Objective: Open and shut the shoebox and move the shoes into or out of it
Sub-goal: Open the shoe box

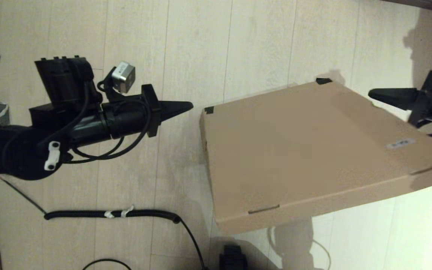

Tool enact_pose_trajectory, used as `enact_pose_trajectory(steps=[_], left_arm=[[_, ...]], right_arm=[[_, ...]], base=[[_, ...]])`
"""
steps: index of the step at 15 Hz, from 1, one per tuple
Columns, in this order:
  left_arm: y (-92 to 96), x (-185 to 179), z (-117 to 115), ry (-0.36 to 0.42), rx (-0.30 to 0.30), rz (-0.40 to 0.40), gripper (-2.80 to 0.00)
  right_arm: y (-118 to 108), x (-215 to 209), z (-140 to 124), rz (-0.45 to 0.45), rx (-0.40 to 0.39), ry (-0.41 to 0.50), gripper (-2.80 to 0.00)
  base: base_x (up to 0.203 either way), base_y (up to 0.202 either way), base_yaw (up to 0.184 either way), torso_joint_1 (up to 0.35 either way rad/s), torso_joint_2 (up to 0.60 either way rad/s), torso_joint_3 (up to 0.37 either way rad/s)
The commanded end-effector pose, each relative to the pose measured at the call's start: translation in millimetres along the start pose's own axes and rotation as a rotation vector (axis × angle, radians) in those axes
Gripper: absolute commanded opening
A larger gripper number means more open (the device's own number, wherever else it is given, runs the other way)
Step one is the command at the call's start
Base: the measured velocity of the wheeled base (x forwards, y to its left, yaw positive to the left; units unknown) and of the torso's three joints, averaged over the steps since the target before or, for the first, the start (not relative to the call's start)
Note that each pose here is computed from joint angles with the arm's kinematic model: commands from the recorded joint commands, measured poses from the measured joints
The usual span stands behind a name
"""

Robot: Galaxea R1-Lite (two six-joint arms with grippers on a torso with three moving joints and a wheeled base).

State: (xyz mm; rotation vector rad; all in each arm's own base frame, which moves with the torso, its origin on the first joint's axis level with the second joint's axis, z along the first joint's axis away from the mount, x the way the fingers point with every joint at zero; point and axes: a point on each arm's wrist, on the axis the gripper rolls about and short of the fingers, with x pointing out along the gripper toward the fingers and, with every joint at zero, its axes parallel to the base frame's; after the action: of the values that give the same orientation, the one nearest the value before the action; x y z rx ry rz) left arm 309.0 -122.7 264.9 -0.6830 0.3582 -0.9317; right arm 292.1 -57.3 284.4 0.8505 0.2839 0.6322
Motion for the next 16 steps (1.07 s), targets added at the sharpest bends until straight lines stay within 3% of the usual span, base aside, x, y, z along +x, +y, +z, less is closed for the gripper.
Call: enact_pose_trajectory(steps=[1, 5, 6, 8, 10, 12, 13, 16], left_arm=[[0.7, 5.2, 4.9, -0.008, 0.005, -0.012, -2.8], [-1.4, 1.1, 8.3, -0.023, 0.011, -0.006, -2.8], [-1.3, -2.8, 6.0, -0.014, 0.0, 0.008, -2.8], [11.9, -8.4, -13.7, 0.078, -0.08, 0.095, -2.8], [28.5, -8.5, -34.7, 0.111, -0.108, 0.215, -2.8], [44.3, -0.5, -46.2, 0.11, -0.125, 0.306, -2.8], [46.3, 3.9, -50.8, 0.123, -0.129, 0.311, -2.8], [51.0, 20.1, -62.4, 0.141, -0.121, 0.304, -2.8]], right_arm=[[8.0, 2.8, 11.4, 0.027, 0.022, -0.016, -2.8], [19.6, 6.6, 24.0, 0.063, 0.079, -0.03, -2.8], [18.2, 7.5, 21.6, 0.057, 0.065, -0.031, -2.8], [7.7, 7.3, 18.1, 0.014, -0.018, -0.05, -2.8], [-19.4, 6.1, 4.3, -0.091, -0.165, -0.046, -2.8], [-50.3, 6.2, -15.3, -0.262, -0.321, -0.041, -2.8], [-63.2, 7.5, -24.5, -0.363, -0.365, -0.051, -2.8], [-76.7, 16.4, -37.4, -0.452, -0.392, -0.068, -2.8]], base=[[0.0, 0.0, 0.0, 0.0, 0.0, 0.0], [0.0, 0.0, 0.0, 0.0, 0.0, 0.0], [0.0, 0.0, 0.0, 0.0, 0.0, 0.0], [0.0, 0.0, 0.0, 0.0, 0.0, 0.0], [0.0, 0.0, 0.0, 0.0, 0.0, 0.0], [0.0, 0.0, 0.0, 0.0, 0.0, 0.0], [0.0, 0.0, 0.0, 0.0, 0.0, 0.0], [0.0, 0.0, 0.0, 0.0, 0.0, 0.0]])
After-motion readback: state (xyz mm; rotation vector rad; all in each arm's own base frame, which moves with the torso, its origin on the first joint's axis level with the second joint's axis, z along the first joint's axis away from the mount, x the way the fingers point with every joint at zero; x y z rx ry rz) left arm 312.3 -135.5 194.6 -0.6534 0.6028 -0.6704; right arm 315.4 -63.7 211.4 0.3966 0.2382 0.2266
